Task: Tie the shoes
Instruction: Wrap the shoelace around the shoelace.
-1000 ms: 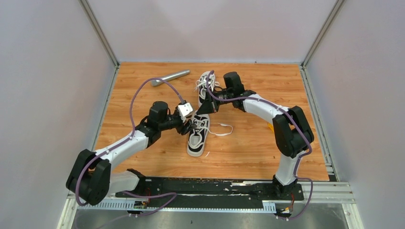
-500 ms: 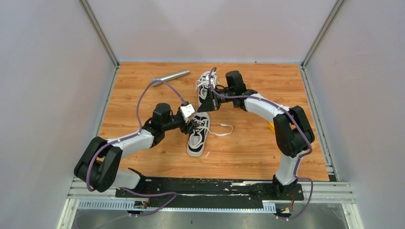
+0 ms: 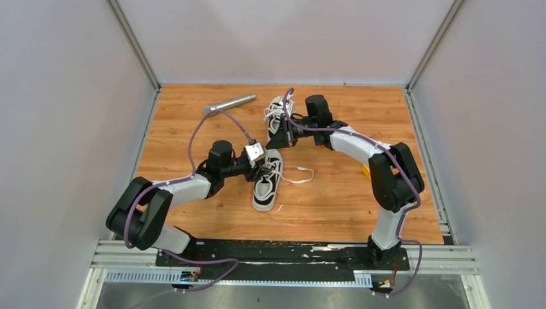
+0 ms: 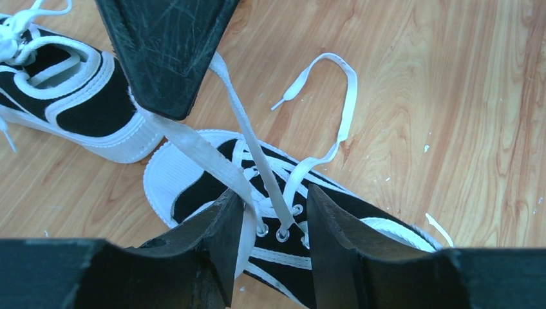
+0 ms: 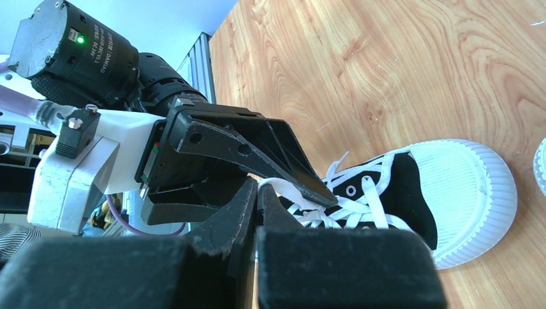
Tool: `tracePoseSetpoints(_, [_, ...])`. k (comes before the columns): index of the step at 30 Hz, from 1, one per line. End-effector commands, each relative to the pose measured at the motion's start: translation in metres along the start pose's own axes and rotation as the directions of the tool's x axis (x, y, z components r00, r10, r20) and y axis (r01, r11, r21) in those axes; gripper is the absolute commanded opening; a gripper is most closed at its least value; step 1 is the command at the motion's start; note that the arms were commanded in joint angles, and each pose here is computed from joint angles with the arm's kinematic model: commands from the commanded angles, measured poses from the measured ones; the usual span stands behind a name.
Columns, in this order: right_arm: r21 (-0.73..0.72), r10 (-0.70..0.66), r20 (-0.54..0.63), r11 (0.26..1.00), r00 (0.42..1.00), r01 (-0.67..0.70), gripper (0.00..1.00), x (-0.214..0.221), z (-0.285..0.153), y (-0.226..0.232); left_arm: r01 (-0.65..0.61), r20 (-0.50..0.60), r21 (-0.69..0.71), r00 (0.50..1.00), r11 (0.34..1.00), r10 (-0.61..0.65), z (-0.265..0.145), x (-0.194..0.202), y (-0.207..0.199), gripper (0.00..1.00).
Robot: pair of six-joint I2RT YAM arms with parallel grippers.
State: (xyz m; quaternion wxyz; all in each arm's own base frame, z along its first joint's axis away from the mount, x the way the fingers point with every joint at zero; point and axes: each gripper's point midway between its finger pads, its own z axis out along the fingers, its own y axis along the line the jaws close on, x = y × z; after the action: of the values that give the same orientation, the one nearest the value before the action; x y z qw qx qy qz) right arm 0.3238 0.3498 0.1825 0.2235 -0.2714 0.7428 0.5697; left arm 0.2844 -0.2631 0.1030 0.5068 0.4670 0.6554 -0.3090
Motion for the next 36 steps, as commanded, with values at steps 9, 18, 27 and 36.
tracePoseSetpoints(9, [-0.003, -0.037, 0.048, 0.999, 0.998, 0.037, 0.0, -0.015, -0.006, 0.007, 0.007, 0.037, 0.015, 0.999, 1.0, -0.008, 0.008, -0.01, 0.001, 0.4])
tracePoseSetpoints(18, [0.007, -0.023, 0.044, 1.0, 0.999, 0.023, 0.0, -0.01, -0.006, 0.002, 0.02, 0.037, 0.033, 0.999, 0.999, -0.021, 0.012, -0.011, 0.001, 0.28])
tracePoseSetpoints(27, [0.009, -0.017, 0.043, 1.0, 0.999, 0.017, 0.0, -0.009, -0.007, 0.001, 0.018, 0.038, 0.01, 0.999, 1.0, -0.019, 0.016, -0.012, 0.009, 0.3])
tracePoseSetpoints(36, [0.01, -0.016, 0.043, 1.0, 0.999, 0.015, 0.0, -0.009, -0.007, -0.001, 0.026, 0.043, 0.003, 0.999, 1.0, -0.026, 0.017, -0.015, 0.011, 0.24])
